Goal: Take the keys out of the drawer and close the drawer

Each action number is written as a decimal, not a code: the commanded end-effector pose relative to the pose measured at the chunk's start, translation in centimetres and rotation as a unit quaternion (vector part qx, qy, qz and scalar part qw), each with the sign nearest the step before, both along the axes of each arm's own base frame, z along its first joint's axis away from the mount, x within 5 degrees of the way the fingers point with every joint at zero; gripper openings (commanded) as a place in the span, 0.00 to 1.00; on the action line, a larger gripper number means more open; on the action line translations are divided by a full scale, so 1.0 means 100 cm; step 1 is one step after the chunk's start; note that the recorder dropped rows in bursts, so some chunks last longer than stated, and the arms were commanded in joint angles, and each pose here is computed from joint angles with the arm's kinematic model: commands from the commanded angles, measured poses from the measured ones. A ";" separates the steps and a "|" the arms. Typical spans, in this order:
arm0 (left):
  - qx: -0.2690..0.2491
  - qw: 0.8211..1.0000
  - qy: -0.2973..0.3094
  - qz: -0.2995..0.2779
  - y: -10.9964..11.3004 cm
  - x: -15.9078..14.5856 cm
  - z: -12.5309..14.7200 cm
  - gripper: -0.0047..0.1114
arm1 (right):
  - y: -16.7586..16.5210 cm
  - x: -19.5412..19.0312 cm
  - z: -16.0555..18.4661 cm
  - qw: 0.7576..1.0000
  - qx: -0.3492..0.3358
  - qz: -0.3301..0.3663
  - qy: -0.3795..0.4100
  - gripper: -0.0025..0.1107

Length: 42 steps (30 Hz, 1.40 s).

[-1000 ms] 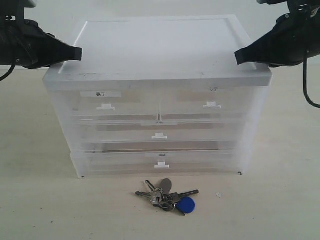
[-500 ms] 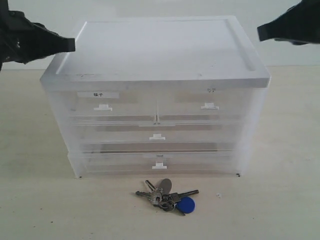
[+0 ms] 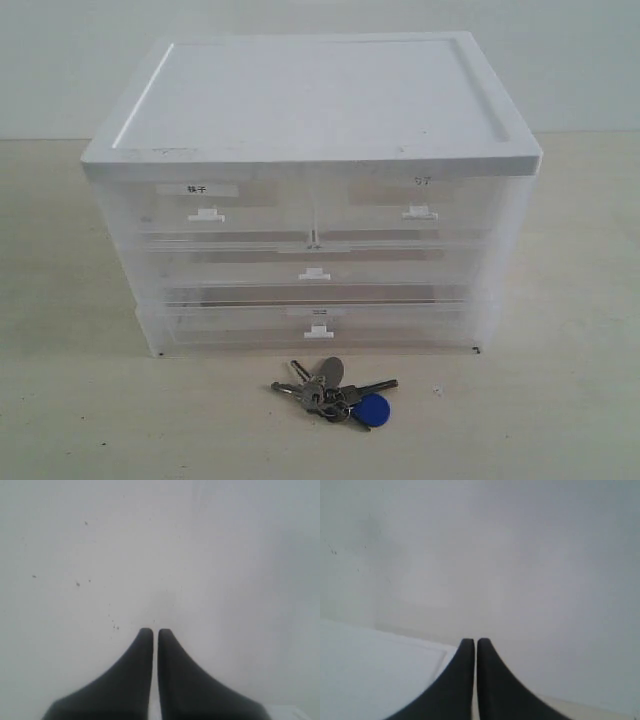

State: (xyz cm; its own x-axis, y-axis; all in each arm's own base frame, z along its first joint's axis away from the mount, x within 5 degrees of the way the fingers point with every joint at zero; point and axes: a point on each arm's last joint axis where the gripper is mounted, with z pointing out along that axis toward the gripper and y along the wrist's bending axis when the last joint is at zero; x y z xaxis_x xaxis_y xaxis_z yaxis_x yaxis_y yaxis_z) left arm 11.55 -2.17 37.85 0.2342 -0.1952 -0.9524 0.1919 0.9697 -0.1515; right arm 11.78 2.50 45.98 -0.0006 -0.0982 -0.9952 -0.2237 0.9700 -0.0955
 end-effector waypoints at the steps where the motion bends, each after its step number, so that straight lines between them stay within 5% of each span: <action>1: -0.055 0.997 -0.049 -0.015 0.011 -0.038 -0.007 0.08 | -0.009 -0.060 0.011 0.998 0.010 0.000 -0.063 0.02; 10: -0.086 0.993 -0.080 -0.031 0.018 -0.066 -0.019 0.08 | -0.020 -0.123 -0.021 0.990 0.026 -0.001 -0.137 0.02; 21: -0.059 0.995 -0.017 -0.077 0.008 -0.066 -0.030 0.08 | -0.025 -0.154 -0.067 0.978 0.106 0.007 -0.181 0.02; 42: -0.054 0.995 -0.005 -0.085 0.006 -0.065 -0.032 0.08 | -0.025 -0.157 -0.068 0.973 0.139 0.017 -0.182 0.02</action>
